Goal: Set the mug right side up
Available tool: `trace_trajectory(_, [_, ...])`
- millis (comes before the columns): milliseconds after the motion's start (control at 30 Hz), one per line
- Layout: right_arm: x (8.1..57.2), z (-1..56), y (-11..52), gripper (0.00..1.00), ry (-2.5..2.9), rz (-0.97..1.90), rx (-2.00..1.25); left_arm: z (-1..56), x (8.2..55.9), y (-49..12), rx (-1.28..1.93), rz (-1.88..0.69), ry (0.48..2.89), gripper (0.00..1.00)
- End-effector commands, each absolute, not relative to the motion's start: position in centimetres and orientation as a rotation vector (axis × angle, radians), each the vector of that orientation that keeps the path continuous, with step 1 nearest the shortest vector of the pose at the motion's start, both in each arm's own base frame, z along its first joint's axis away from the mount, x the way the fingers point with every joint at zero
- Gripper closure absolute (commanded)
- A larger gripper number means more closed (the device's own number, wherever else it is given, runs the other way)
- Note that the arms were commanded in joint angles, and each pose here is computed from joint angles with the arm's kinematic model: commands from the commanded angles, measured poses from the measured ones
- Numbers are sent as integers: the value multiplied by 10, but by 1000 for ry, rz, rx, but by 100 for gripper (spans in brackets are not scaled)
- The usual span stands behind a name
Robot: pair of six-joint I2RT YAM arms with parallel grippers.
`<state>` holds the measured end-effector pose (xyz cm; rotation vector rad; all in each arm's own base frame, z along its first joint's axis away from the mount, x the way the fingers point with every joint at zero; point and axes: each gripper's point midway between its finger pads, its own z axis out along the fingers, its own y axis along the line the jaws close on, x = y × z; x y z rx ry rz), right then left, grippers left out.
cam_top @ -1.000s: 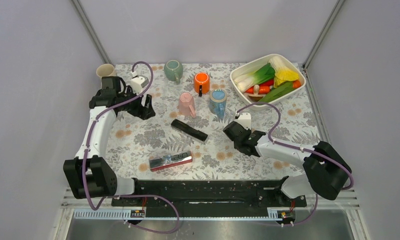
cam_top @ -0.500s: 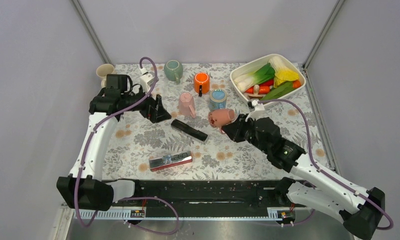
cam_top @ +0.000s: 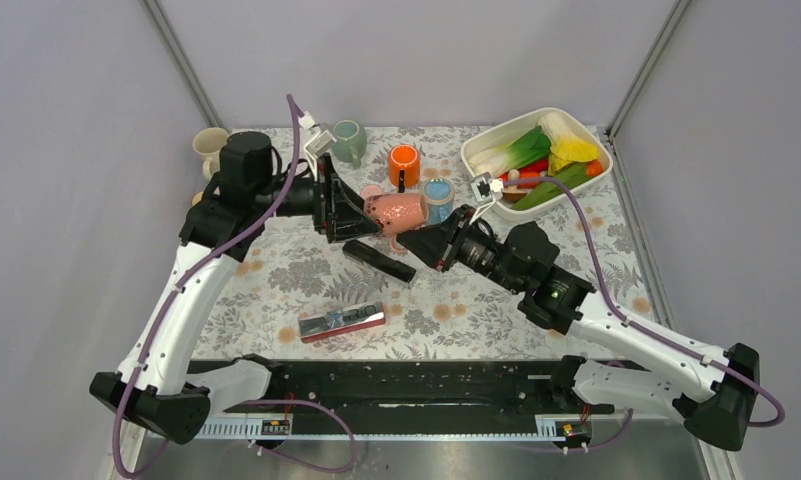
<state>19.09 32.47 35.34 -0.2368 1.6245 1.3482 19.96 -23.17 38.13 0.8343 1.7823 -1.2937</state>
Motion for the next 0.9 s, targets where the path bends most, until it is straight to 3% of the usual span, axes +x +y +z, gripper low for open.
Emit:
trace_trajectory(0, [185, 428, 327, 100, 1387, 1466, -203, 397, 200, -241, 792, -1386, 1770, 25])
trace_trajectory(133, [191, 419, 342, 100, 1417, 1478, -205, 420, 185, -249, 831, -1523, 1678, 35])
trace_trajectory(167, [192, 417, 345, 100, 1418, 1486, -199, 426, 182, -251, 838, -1563, 1658, 41])
trace_trajectory(300, [197, 407, 353, 100, 1437, 1500, -181, 430, 187, -254, 825, -1597, 1656, 91])
trace_trajectory(333, [199, 405, 354, 100, 1444, 1492, -175, 427, 189, -254, 822, -1580, 1665, 100])
trace_trajectory(367, [201, 402, 353, 100, 1455, 1480, -167, 422, 193, -254, 814, -1556, 1684, 100])
trace_trajectory(400, [203, 399, 352, 94, 1468, 1463, -159, 417, 196, -253, 812, -1516, 1701, 100])
trace_trajectory(533, [218, 367, 347, 16, 1603, 1314, -129, 390, 234, -231, 744, -1147, 1801, 100])
trace_trajectory(567, [222, 357, 345, 3, 1638, 1275, -112, 385, 247, -220, 740, -998, 1801, 100])
trace_trajectory(733, [230, 332, 335, 1, 1709, 1173, -84, 368, 306, -145, 718, -296, 1771, 100])
trace_trajectory(867, [232, 320, 328, 1, 1770, 1068, -131, 327, 342, -99, 842, -22, 1901, 100])
